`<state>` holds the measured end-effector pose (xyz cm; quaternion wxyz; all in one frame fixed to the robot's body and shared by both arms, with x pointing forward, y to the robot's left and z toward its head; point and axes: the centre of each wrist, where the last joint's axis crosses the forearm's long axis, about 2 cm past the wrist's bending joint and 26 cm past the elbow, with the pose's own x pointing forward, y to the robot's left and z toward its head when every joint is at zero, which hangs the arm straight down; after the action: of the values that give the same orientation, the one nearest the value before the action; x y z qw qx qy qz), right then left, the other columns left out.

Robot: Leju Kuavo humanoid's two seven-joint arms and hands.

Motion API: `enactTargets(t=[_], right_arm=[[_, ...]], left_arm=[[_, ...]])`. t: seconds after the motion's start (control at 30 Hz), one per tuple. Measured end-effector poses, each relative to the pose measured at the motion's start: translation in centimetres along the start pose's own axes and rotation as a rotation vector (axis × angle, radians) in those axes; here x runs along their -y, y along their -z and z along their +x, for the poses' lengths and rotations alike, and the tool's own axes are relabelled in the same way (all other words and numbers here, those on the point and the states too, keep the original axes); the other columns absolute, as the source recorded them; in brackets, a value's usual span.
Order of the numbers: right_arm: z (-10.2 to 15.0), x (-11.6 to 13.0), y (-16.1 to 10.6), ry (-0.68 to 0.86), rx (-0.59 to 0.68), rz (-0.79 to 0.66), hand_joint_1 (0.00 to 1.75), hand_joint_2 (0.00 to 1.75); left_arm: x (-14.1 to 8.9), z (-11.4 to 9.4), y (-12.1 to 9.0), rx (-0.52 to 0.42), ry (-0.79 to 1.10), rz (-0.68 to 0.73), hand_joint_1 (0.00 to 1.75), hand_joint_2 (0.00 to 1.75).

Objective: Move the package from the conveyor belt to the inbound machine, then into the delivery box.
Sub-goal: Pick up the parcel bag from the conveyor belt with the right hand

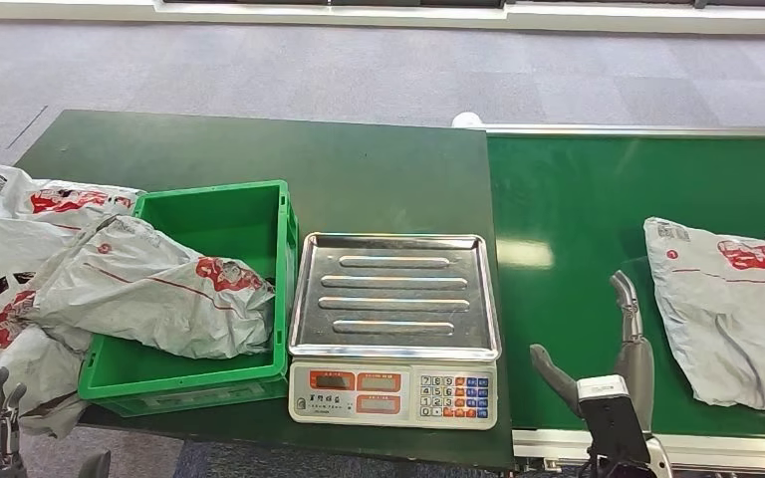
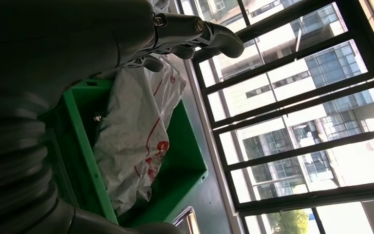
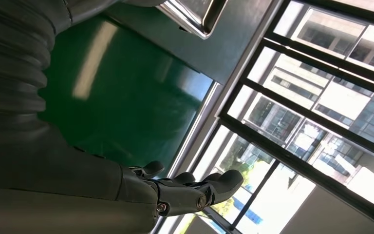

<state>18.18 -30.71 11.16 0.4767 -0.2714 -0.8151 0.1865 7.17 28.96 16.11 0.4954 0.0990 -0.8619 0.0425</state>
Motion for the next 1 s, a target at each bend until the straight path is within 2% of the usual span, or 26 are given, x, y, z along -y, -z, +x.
enactTargets(t=[0.23,0.33,0.43,0.57,0.67,0.83,1.0], right_arm=[[-0.4,0.1,0.0,-0.04,-0.016,0.004,0.0,1.75],[-1.4,0.8,0.9,-0.198,-0.055,0.004,0.0,1.75],[-4.4,3.0,3.1,-0.377,-0.138,-0.002,0.0,1.75],[-10.0,7.7,5.3,-0.532,-0.404,-0.014,0.0,1.75],[-13.7,10.4,5.1,-0.628,-0.651,0.004,0.0,1.75],[-18.9,13.6,1.7,-0.66,-0.934,0.018,0.0,1.75],[-21.1,14.7,-2.0,-0.622,-1.152,0.093,0.0,1.75]], left_arm=[[-0.1,0.0,0.0,-0.002,0.002,0.001,0.0,1.75],[-0.2,-0.1,0.2,0.005,-0.011,-0.013,0.0,1.75],[-0.4,-0.4,0.8,0.022,-0.039,-0.054,0.0,1.75],[-0.6,-1.1,1.3,0.024,-0.059,-0.11,0.0,1.75],[-0.9,-1.6,1.8,0.019,-0.058,-0.101,0.0,1.75],[-1.5,-2.5,2.8,0.03,-0.068,-0.051,0.0,1.75],[-2.1,-3.4,3.1,0.038,-0.049,-0.043,0.0,1.75]])
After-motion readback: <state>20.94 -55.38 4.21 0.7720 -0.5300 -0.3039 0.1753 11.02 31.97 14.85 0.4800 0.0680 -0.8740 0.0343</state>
